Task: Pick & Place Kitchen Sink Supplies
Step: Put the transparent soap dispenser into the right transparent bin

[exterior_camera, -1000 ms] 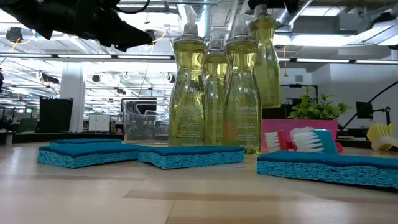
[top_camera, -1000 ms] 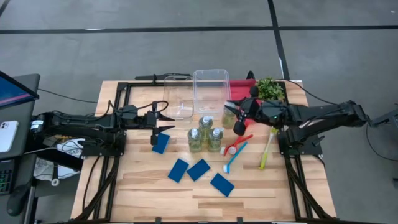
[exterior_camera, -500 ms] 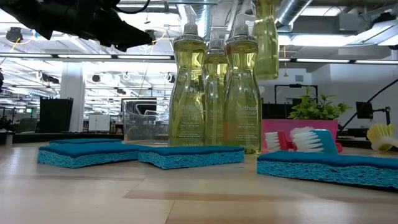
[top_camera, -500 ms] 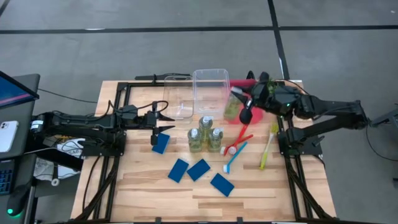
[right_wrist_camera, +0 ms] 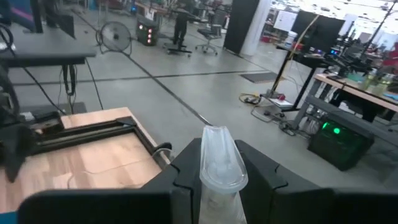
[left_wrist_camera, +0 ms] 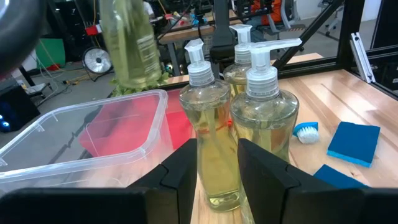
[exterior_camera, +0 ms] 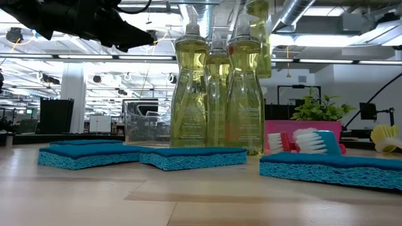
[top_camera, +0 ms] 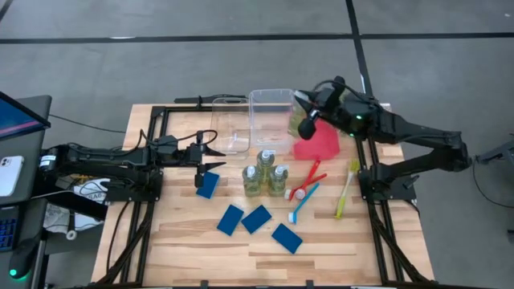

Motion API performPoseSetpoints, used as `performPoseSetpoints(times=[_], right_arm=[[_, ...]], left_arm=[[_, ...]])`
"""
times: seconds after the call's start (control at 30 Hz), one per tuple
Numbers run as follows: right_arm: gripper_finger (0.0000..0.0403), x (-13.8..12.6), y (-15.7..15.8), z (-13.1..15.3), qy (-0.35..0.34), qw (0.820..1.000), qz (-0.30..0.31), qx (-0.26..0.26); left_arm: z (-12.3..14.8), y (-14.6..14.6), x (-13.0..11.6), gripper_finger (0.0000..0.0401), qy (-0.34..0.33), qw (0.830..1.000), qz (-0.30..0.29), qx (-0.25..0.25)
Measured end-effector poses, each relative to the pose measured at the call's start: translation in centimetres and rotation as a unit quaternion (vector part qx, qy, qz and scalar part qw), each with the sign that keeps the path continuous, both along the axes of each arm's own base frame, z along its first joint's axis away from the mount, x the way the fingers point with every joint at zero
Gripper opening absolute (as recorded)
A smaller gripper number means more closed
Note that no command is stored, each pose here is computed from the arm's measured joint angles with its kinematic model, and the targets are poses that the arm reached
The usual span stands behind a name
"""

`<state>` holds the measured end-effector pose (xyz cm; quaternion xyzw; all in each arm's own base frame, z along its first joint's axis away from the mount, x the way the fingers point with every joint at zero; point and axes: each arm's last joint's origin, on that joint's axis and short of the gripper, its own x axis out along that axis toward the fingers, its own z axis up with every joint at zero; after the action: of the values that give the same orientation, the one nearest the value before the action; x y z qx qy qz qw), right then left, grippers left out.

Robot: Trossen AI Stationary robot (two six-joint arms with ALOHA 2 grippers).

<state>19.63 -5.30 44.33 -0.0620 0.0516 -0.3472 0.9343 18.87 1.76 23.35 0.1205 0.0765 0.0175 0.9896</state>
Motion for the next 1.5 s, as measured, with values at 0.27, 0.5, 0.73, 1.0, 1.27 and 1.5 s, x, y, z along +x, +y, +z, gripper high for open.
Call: performPoseSetpoints(times=[0.27,0.5,0.73,1.0,1.27,1.5], right_arm=[[0.0068,4.3,-3.1,0.6,0.025,0.999,-0.038,-0.002],[0.0071,7.9,-6.1,0.5,0.041,0.998,-0.04,0.007],[0.0071,10.3,-8.7,-0.6,0.05,0.998,-0.028,0.035],[0.0071,12.1,-11.0,-3.2,0.086,0.994,-0.037,0.053],[0.0071,13.2,-13.0,-5.4,0.099,0.991,-0.036,0.085],[0.0071,14.1,-14.3,-7.1,0.109,0.988,-0.022,0.107]], left_arm=[[0.0,0.0,0.0,0.0118,0.0,1.0,0.0,0.0],[0.0,0.0,0.0,0.0118,0.0,1.0,0.0,0.0],[0.0,0.0,0.0,0.0118,0.0,1.0,0.0,0.0],[0.0,0.0,0.0,0.0118,0.0,1.0,0.0,0.0],[0.0,0.0,0.0,0.0118,-0.001,1.0,0.0,0.0],[0.0,0.0,0.0,0.0118,-0.002,1.0,0.0,0.0]])
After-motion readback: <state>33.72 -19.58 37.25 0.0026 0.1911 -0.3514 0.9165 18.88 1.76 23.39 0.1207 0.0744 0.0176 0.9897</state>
